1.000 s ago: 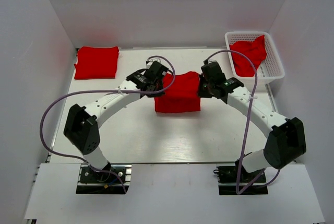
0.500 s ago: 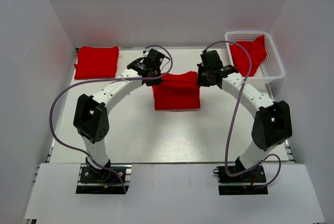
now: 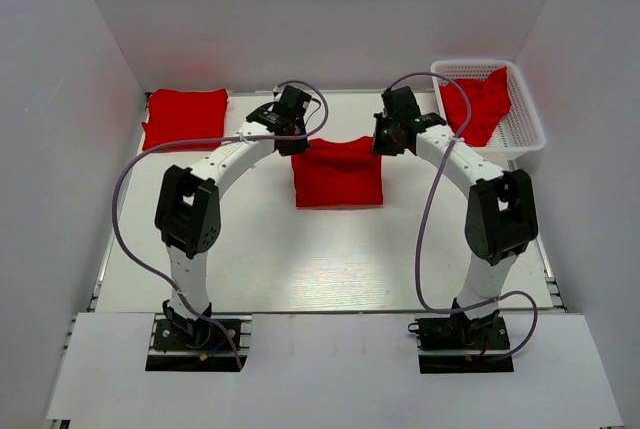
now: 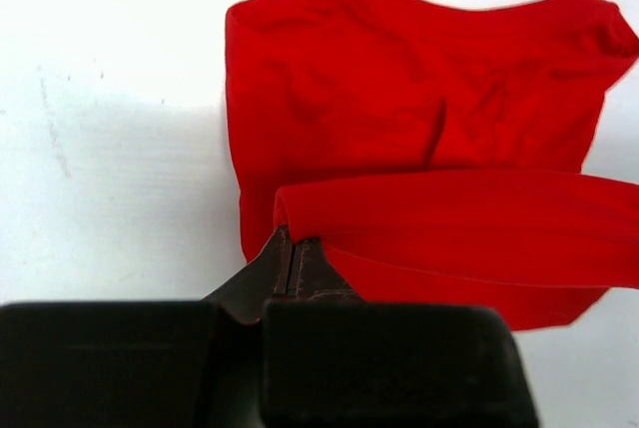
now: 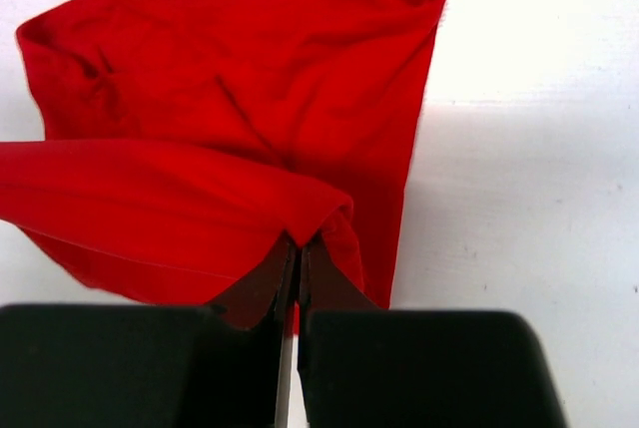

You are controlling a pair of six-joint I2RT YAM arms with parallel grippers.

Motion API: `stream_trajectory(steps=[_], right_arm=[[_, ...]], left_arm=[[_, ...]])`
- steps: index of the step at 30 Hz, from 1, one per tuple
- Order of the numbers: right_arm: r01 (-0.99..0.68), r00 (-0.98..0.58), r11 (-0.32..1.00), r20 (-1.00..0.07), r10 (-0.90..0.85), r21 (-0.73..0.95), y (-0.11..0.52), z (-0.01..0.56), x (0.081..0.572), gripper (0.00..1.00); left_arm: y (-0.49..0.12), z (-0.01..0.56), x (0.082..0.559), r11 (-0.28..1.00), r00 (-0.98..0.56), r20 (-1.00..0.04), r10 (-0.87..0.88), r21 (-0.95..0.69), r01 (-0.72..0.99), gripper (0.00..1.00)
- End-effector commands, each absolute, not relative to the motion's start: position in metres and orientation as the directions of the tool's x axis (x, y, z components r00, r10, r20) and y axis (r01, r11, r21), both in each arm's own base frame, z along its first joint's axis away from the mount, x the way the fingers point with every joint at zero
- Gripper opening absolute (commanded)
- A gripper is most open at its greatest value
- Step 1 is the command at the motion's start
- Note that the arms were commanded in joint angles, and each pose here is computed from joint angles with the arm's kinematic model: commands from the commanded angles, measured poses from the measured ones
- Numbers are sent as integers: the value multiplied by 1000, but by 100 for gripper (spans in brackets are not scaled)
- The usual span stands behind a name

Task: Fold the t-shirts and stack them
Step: Fold the long partially folded tshirt into a neat square, then put the neatly folded tshirt into the corner of the board with the left arm

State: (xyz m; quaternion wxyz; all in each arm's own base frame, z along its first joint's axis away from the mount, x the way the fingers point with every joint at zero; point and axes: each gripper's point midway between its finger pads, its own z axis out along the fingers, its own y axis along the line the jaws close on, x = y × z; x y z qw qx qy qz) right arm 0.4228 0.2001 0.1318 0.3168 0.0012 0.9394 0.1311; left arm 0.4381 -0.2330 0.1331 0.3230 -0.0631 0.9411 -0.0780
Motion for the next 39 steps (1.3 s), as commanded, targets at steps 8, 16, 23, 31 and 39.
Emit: stream_trajectory(steps=[8, 16, 23, 31, 39], right_arm=[[-73, -760, 972, -643, 91, 223, 190, 122, 472, 0], [-103, -769, 960, -633, 89, 261, 201, 106, 489, 7], [-133, -721, 953, -687, 95, 271, 206, 139, 509, 90], [-127, -710, 964, -700, 74, 232, 185, 151, 470, 90], [-149, -751, 964, -659, 35, 221, 178, 127, 436, 90]], left_arm=[[-223, 134, 472, 982, -743, -647, -173, -167, -83, 0], [-220, 119, 486, 983, -751, -637, -171, -160, -88, 0], [-210, 141, 495, 982, -725, -663, -184, -156, -106, 100], [-204, 142, 471, 986, -733, -665, -142, -160, -46, 100], [-222, 113, 454, 980, -773, -634, 0, -155, 127, 100]])
